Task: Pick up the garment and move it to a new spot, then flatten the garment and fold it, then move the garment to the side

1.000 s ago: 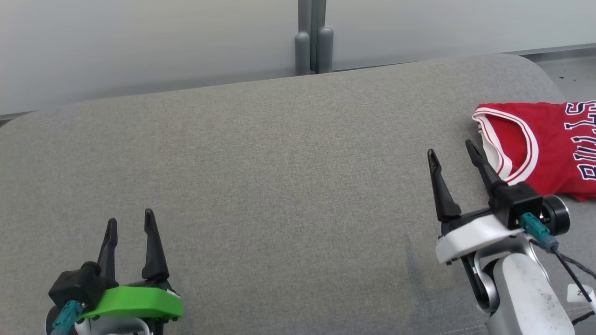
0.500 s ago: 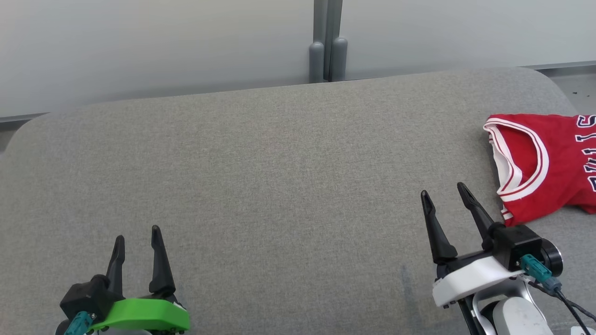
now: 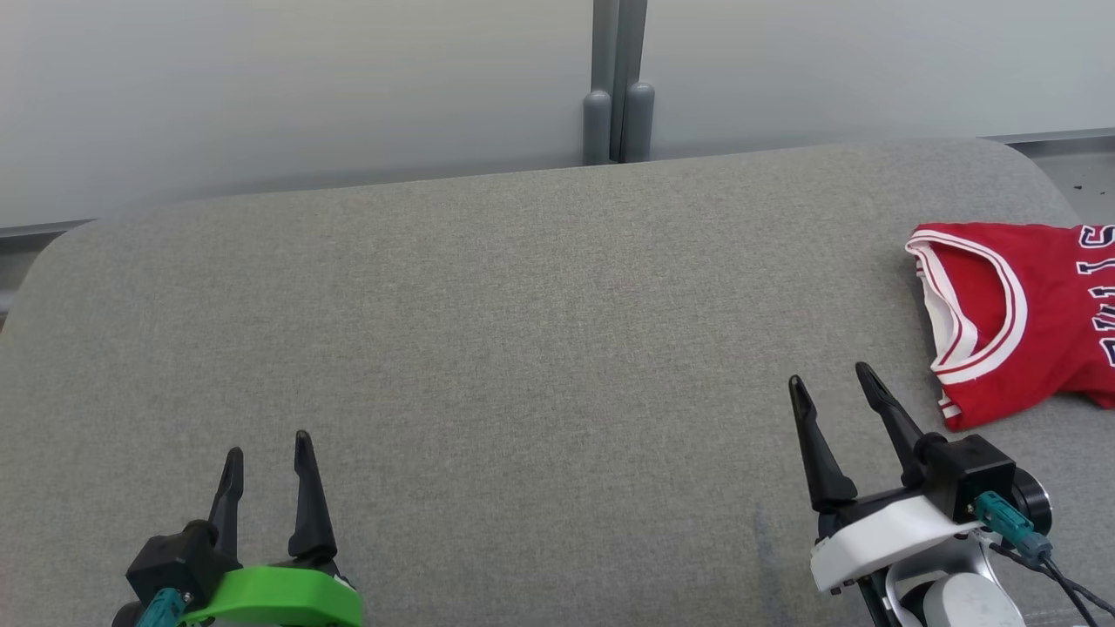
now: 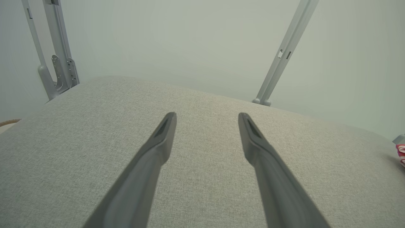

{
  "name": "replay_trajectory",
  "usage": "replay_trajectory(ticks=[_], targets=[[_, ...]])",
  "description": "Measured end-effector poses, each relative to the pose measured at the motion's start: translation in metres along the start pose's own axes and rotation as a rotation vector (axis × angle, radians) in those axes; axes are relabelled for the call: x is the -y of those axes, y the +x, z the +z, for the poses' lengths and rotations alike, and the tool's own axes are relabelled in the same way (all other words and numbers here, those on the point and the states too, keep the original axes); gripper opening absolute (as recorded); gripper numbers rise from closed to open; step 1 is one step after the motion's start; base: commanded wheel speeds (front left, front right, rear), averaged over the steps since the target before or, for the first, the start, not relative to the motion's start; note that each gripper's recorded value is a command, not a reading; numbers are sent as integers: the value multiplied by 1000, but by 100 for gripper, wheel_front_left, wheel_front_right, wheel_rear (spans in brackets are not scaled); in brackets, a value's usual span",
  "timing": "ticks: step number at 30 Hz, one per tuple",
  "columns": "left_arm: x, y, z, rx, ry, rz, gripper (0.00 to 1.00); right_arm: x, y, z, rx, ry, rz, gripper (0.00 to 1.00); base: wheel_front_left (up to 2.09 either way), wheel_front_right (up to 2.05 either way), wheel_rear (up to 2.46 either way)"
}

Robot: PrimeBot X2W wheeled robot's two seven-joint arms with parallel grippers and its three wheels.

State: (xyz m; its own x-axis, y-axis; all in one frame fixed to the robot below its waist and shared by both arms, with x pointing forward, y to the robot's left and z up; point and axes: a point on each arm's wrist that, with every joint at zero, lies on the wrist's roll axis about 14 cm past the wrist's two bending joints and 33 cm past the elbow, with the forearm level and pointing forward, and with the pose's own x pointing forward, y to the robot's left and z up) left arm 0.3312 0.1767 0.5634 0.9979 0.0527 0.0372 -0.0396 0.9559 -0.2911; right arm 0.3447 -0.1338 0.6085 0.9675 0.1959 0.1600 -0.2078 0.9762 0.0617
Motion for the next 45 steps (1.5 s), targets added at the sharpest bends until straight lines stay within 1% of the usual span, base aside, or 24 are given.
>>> replay_trajectory(ticks=[16,17,21,23,33,45], targets=[[1,-2,-1,-7,15,-5,100,2,-3,-5,-15,8,-8,100,0,0,0],[1,-2,-2,-9,20,-6,0,2,-3,-7,-20,9,-8,0,0,0,0],[0,-5,-15,-50,19,1,0,1,-7,-20,-62,19,-10,0,0,0,0],[-1,-6,-19,-68,3,10,0,2,-9,-25,-77,43,-17,0,0,0,0],[-9,-4,-23,-107,-166,59,0,14,-10,-32,-99,241,-75,0,0,0,0],[-11,4,-22,-130,-341,83,0,28,-6,-33,-89,443,-123,0,0,0,0]])
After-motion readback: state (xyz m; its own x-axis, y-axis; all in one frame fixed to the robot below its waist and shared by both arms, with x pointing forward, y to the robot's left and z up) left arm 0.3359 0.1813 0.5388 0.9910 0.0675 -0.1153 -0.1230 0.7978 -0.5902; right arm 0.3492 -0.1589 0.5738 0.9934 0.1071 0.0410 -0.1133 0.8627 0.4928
